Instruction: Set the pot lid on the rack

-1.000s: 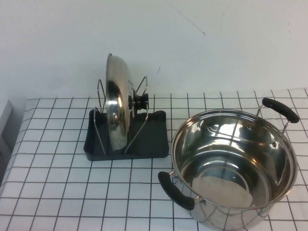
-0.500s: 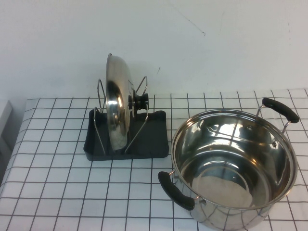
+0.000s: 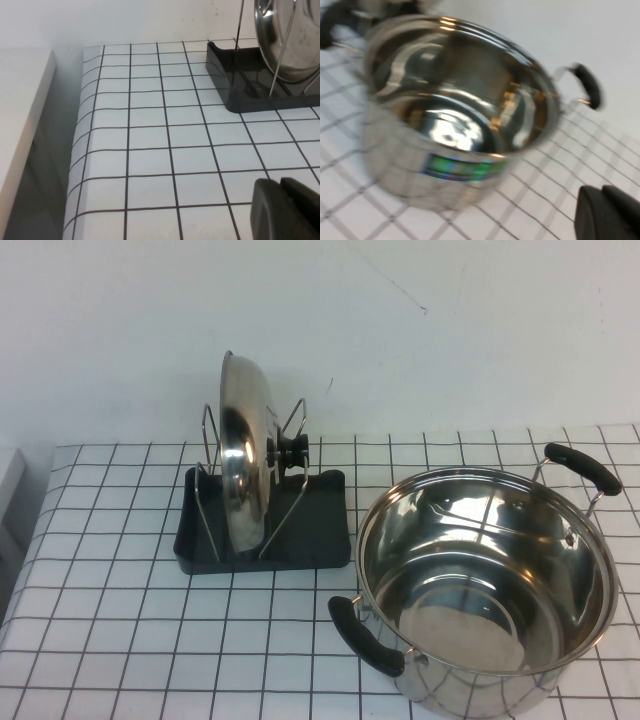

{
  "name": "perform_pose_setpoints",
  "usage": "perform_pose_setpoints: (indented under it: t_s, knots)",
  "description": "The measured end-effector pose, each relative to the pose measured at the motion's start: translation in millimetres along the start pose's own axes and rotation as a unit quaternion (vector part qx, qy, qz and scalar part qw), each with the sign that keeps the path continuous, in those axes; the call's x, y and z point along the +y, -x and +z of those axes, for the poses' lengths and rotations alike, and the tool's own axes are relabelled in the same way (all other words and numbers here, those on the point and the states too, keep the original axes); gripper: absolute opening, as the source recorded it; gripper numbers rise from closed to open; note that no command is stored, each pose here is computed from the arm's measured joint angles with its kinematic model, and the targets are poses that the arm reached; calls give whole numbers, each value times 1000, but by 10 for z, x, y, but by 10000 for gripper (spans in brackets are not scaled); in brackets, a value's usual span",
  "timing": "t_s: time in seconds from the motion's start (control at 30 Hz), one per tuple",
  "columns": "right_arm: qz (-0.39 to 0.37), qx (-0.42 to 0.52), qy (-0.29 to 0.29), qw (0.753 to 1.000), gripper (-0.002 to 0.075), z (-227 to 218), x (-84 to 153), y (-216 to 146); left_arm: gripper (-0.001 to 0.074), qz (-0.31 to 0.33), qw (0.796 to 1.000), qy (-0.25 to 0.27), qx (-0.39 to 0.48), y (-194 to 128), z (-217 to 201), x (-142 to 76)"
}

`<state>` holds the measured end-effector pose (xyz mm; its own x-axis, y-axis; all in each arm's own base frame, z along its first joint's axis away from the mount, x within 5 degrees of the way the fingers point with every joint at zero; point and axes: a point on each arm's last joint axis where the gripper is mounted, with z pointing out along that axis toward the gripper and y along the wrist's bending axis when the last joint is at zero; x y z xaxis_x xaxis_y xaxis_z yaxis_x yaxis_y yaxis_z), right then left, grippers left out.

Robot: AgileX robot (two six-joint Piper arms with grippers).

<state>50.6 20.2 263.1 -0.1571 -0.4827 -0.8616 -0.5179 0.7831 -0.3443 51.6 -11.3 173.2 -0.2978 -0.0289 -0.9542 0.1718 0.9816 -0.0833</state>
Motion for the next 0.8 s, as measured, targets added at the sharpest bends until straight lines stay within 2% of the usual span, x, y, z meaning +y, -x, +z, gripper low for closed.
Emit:
perform_pose_setpoints:
  t_s: [0.23, 0.37, 0.47, 0.8]
  knots:
    - [46, 15, -160, 986, -1, 72, -48, -336, -2, 0, 1000, 0, 0, 0, 0, 0]
    - [71, 27, -226, 971, -1, 43, -49, -469, -2, 0, 1000, 0, 0, 0, 0, 0]
    - [81, 34, -244, 966, -1, 51, -33, -542, -2, 0, 1000, 0, -1, 1, -1, 0]
    - [92, 45, -242, 965, -1, 92, -8, -618, -2, 0, 1000, 0, -1, 1, -1, 0]
